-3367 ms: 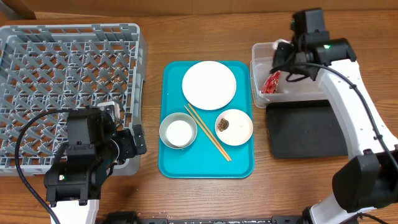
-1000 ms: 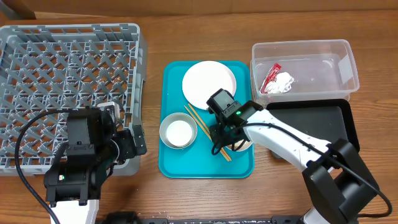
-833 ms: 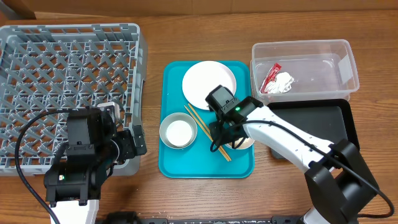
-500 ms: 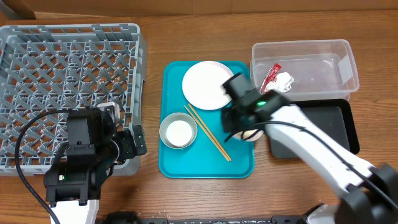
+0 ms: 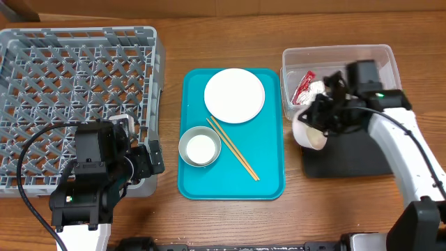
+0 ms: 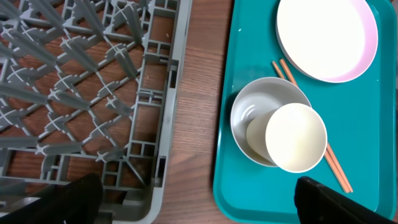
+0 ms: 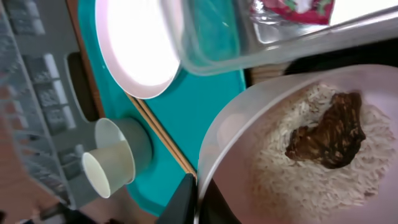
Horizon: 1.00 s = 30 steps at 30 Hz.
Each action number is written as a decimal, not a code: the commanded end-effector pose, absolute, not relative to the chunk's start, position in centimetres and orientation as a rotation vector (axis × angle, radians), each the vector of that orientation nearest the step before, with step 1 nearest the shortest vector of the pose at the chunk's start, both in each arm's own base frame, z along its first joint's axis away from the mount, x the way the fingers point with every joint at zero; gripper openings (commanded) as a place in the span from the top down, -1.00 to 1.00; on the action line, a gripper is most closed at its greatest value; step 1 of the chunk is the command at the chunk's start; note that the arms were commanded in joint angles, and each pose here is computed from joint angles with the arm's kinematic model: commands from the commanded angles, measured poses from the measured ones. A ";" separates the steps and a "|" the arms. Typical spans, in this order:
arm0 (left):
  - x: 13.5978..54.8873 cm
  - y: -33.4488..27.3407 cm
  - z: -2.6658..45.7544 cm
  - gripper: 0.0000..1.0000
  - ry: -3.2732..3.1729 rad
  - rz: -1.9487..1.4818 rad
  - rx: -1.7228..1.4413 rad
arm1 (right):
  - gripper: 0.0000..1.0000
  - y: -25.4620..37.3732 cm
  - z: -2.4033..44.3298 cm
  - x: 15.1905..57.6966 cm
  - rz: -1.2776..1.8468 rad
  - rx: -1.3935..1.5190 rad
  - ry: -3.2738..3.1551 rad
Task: Sort waste into correct bins and load items into the dishwasher
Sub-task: 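Tip the rice bowl over the black tray with the right gripper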
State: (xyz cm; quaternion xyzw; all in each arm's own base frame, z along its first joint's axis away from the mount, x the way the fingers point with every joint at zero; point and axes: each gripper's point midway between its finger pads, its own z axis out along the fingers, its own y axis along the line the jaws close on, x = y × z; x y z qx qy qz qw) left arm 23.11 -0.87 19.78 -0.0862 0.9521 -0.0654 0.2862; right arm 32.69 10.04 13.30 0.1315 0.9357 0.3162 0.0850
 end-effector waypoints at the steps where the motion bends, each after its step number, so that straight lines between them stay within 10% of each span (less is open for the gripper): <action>1: 23.4 -1.0 20.7 -1.00 2.518 -0.180 -0.222 | 0.92 9.9 14.1 32.0 1.274 0.336 2.664; 30: 23.4 -1.0 20.7 -1.00 2.518 -0.180 -0.222 | 0.92 -3.1 18.6 30.7 1.982 0.883 1.793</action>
